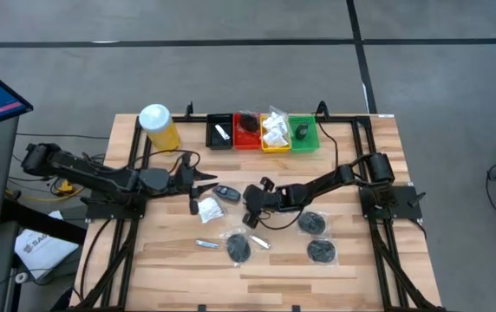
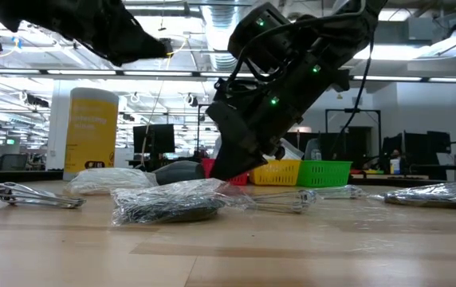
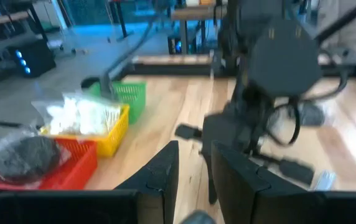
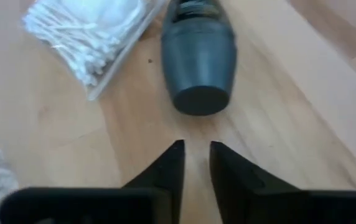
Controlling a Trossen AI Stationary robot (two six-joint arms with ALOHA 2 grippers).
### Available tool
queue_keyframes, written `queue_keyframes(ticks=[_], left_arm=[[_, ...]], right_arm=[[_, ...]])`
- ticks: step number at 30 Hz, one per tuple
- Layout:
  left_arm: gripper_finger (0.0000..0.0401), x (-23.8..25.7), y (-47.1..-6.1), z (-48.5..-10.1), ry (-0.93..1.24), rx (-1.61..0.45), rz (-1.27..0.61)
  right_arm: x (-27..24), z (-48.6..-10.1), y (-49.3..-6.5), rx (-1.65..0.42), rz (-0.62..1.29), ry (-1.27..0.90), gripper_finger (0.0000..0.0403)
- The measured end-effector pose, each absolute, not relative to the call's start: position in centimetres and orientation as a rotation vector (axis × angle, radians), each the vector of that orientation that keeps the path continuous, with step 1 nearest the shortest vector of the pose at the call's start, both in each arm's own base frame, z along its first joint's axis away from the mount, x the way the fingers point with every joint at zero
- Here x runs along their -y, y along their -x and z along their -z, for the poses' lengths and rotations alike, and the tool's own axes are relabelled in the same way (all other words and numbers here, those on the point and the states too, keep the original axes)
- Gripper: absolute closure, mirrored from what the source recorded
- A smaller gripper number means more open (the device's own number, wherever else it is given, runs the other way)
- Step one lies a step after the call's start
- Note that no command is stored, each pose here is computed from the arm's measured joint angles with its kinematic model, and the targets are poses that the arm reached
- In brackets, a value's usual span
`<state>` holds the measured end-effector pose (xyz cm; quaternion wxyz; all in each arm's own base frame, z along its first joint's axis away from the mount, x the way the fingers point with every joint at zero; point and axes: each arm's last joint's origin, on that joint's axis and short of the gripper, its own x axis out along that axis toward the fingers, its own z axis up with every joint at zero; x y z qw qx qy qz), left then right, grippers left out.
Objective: Pick & Place Travel size toiletries
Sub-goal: Put the deodorant into the green bin
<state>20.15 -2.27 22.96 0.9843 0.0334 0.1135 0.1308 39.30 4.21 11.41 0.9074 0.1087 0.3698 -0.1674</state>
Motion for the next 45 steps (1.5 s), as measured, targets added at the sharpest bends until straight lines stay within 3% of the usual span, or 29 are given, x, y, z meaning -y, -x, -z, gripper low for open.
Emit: queue_keyframes(ticks=[8,15,21,26,45], left_arm=[[0.0308,2.6,-21.8,-20.0,-0.148,-0.380,-0.223],[0.0238,2.2,-22.7,-18.2,-0.146,-0.471,-0.145],[0.0166,1.5,-23.6,-16.0,-0.158,-0.568,-0.170],[0.0132,0.9,-24.2,-14.7,-0.145,-0.605,-0.165],[0.0132,-2.5,-24.9,-12.1,-0.104,-0.696,-0.083]], right_arm=[[-4.3,-11.5,-39.4,-0.766,0.309,-0.215,0.0225],[-4.2,-11.4,-39.3,-0.773,0.308,-0.214,0.0161],[-4.2,-11.4,-39.3,-0.773,0.308,-0.214,0.0153],[-4.2,-11.4,-39.3,-0.773,0.307,-0.215,0.0154],[-4.2,-11.5,-39.4,-0.760,0.305,-0.218,0.0154]])
